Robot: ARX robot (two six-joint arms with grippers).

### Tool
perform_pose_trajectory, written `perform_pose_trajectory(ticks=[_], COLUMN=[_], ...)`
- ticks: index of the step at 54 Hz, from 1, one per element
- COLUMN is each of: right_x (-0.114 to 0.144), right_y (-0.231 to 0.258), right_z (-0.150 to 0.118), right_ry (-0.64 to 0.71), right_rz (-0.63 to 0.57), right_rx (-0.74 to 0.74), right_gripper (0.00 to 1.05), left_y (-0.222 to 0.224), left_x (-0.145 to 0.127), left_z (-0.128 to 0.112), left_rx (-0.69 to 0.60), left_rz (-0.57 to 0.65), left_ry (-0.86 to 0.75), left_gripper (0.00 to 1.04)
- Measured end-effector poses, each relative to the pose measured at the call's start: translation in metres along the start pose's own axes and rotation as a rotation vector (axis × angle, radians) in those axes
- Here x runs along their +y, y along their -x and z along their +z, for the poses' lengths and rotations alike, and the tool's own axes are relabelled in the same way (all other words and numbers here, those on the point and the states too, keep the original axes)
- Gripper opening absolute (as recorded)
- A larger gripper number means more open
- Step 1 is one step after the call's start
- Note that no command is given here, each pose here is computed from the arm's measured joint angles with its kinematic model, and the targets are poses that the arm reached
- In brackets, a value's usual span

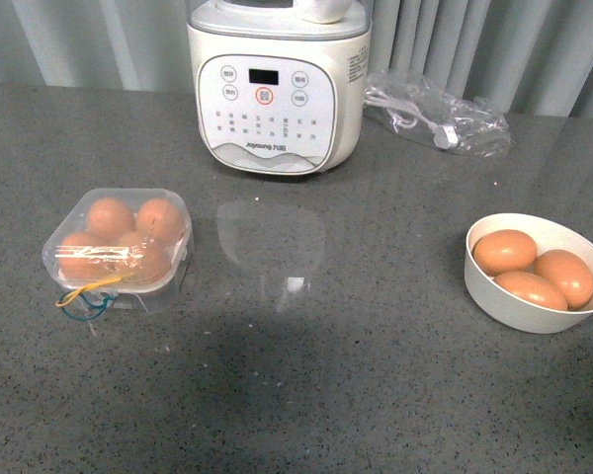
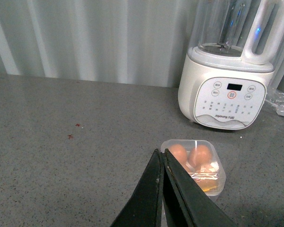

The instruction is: Put egg into box

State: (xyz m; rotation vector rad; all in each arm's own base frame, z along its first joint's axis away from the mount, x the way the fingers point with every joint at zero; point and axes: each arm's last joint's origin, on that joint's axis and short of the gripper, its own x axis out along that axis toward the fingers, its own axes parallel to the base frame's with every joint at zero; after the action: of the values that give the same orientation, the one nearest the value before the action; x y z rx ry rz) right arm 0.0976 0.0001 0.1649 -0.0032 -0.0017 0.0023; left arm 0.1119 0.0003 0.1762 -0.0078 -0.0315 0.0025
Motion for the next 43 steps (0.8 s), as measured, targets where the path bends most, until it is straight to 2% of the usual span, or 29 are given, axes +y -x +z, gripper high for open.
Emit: perform_pose_trajectory(ticks=[14, 17, 31, 43], right_x=[0.0, 0.0, 0.0, 0.0], right_y=[0.0, 0.0, 0.0, 0.0], right_z=[0.0, 0.0, 0.0, 0.0], right_ry=[0.0, 0.0, 0.0, 0.0], right_rz=[0.0, 0.0, 0.0, 0.0], right_rx=[0.0, 0.0, 0.0, 0.0], right_gripper=[0.97, 0.97, 0.97, 0.97], left_y=[0.006, 0.012, 0.016, 0.016], left_x=[0.0, 0.0, 0.0, 0.0], left_z=[-0.001, -0.005, -0.003, -0.003], left_rx=[0.003, 0.035, 0.007, 0.007], left_rz=[0.0, 0.0, 0.0, 0.0], left_ry=[0.0, 0.0, 0.0, 0.0], left_gripper=[0.04, 0.04, 0.05, 0.56])
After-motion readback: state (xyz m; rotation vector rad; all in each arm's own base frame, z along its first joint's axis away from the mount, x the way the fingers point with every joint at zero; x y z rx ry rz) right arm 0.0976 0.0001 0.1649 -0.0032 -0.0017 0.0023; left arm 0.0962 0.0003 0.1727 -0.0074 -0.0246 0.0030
